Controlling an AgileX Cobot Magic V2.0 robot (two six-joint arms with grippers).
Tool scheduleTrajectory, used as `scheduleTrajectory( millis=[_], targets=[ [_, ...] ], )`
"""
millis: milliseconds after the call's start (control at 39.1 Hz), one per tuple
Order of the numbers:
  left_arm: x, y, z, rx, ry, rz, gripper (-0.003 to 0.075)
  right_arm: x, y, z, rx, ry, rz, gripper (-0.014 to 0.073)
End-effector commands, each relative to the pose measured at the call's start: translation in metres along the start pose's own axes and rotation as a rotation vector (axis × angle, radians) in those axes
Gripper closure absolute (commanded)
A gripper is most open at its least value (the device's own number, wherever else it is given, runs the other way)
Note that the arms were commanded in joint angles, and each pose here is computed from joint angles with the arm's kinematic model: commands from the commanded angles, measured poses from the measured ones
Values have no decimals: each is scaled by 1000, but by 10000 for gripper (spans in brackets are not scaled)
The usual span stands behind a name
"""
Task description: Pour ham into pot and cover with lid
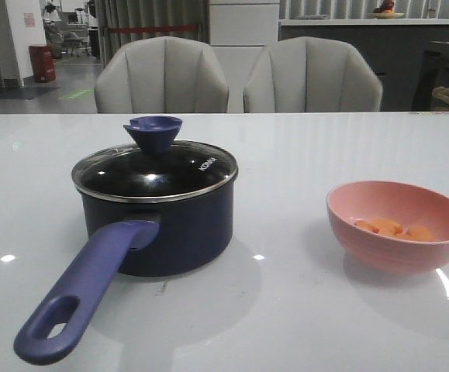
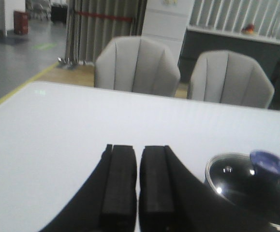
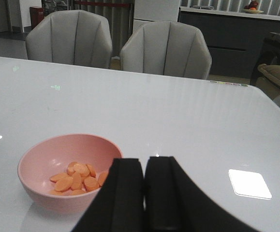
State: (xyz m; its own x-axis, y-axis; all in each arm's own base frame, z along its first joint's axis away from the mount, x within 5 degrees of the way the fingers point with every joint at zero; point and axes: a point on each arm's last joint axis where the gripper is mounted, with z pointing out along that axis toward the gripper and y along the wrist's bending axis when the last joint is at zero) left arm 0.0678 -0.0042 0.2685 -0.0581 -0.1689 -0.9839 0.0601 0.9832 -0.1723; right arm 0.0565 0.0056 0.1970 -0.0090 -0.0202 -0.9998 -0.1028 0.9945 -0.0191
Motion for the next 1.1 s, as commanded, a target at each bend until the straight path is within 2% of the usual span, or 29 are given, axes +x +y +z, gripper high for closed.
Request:
scheduleTrajectory(
  millis=[0,205,409,460,512,614,665,716,921,1074],
  targets=[
    [-18,-8,9,51,19,3,589,-11,0,-2,-1,-106,-15,434],
    [-19,-13,19,91,54,-73,589,-11,0,-2,-1,-106,-15,434],
    [-18,-13,26,88,66,-55,573,-11,0,-2,-1,-106,-15,434],
    [-16,-13,29,83,86,-54,518,-11,0,-2,-1,-106,-15,434],
    [-15,-13,32,79,103,-53,426,-11,0,-2,-1,-106,-15,434],
    [-11,-13,37,72,137,-51,178,-11,0,-2,-1,-106,-15,434],
    [-9,-13,40,66,163,-50,107,-11,0,-2,-1,-106,-15,434],
    [-7,-13,42,61,183,-48,86,-11,0,-2,-1,-106,-15,434],
    [-5,-13,48,51,229,-54,86,-11,0,-2,-1,-106,-15,434],
    [-32,-18,56,32,268,-20,86,-11,0,-2,-1,-106,-15,434]
  ],
)
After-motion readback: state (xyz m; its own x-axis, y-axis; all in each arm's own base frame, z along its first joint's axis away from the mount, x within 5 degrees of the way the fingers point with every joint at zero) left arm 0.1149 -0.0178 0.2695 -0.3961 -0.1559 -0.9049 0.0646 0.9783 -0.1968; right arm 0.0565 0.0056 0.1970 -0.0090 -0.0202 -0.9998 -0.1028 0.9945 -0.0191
